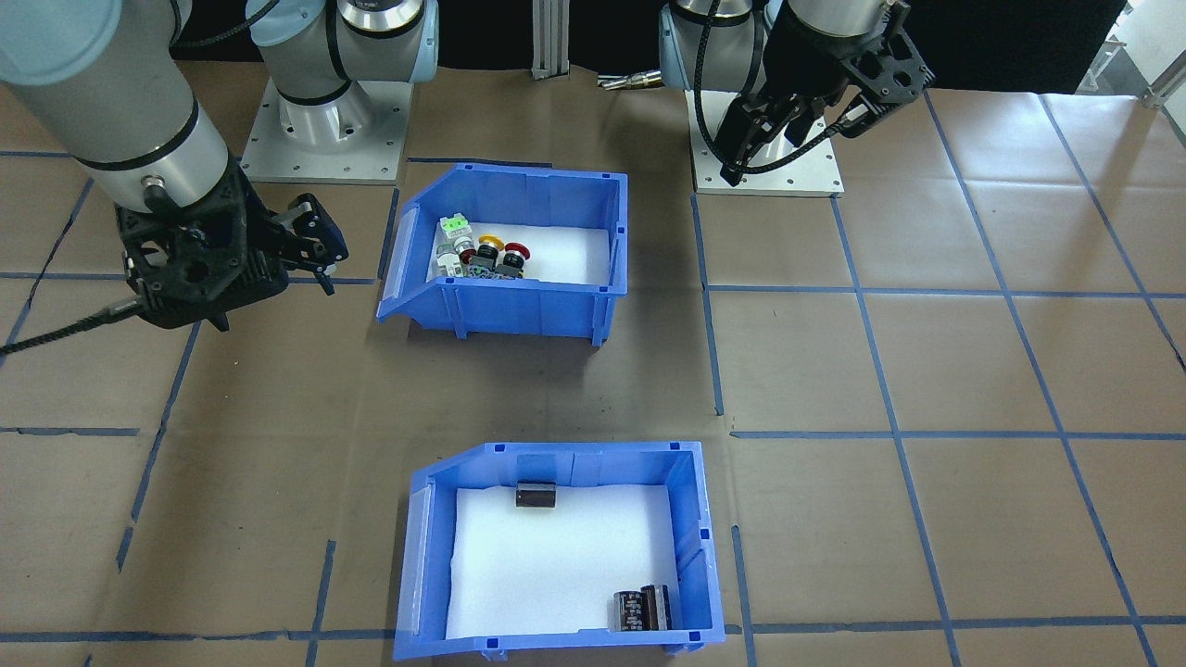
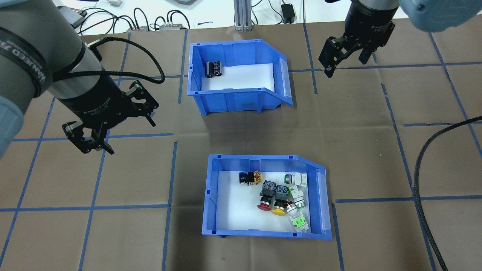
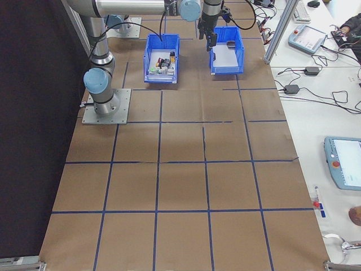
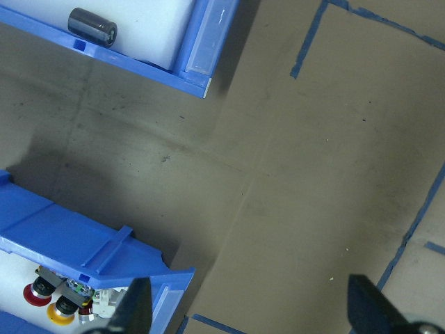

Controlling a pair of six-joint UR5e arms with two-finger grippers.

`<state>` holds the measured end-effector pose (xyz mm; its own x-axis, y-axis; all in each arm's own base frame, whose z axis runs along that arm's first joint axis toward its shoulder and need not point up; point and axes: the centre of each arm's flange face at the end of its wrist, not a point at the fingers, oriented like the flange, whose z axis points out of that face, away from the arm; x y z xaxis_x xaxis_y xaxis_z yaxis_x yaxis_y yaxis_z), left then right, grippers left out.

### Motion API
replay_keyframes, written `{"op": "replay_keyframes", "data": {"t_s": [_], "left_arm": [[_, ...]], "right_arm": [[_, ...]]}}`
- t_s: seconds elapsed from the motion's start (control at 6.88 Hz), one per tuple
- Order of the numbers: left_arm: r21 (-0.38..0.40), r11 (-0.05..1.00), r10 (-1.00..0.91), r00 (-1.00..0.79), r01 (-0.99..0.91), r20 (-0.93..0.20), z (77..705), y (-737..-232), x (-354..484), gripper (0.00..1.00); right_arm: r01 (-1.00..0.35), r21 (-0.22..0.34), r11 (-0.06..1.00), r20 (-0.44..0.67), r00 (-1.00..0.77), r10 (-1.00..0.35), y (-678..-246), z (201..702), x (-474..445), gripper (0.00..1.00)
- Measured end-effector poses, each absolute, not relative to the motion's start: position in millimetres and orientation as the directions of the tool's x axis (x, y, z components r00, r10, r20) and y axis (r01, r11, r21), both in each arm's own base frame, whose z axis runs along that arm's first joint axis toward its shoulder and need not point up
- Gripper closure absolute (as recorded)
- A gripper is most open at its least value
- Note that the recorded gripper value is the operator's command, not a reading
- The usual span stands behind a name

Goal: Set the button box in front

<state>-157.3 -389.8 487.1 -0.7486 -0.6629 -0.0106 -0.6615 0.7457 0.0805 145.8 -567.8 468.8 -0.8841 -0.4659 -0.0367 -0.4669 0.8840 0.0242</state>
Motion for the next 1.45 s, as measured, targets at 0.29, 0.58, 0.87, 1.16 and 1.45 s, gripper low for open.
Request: {"op": "replay_keyframes", "data": {"t_s": [0.29,0.58,0.87,1.16,1.45], "left_arm": [[0.156,0.52,-0.847,-0.53,-0.84,-0.034,459,-347,-176,0.0],[0.169,0.371,-0.912,-0.393,-0.913,-0.119,426,-305,-208,0.0],[0.138,0.275,-0.941,-0.296,-0.951,-0.166,401,-271,-249,0.0],[0.129,0.181,-0.977,-0.193,-0.975,-0.086,368,-253,-272,0.0],[0.142,0.131,-0.99,-0.138,-0.981,-0.041,350,-239,-286,0.0]], "right_arm": [[-0.673,0.006,0.739,-0.03,-0.739,-0.673,-602,465,182,0.0],[-0.803,-0.016,0.595,0.003,-0.596,-0.803,-632,467,232,0.0],[-0.885,-0.025,0.466,0.015,-0.466,-0.885,-651,454,286,0.0],[-0.933,-0.012,0.359,0.0,-0.359,-0.933,-654,423,349,0.0],[-0.973,0.001,0.232,0.007,-0.232,-0.973,-649,371,414,0.0]]}}
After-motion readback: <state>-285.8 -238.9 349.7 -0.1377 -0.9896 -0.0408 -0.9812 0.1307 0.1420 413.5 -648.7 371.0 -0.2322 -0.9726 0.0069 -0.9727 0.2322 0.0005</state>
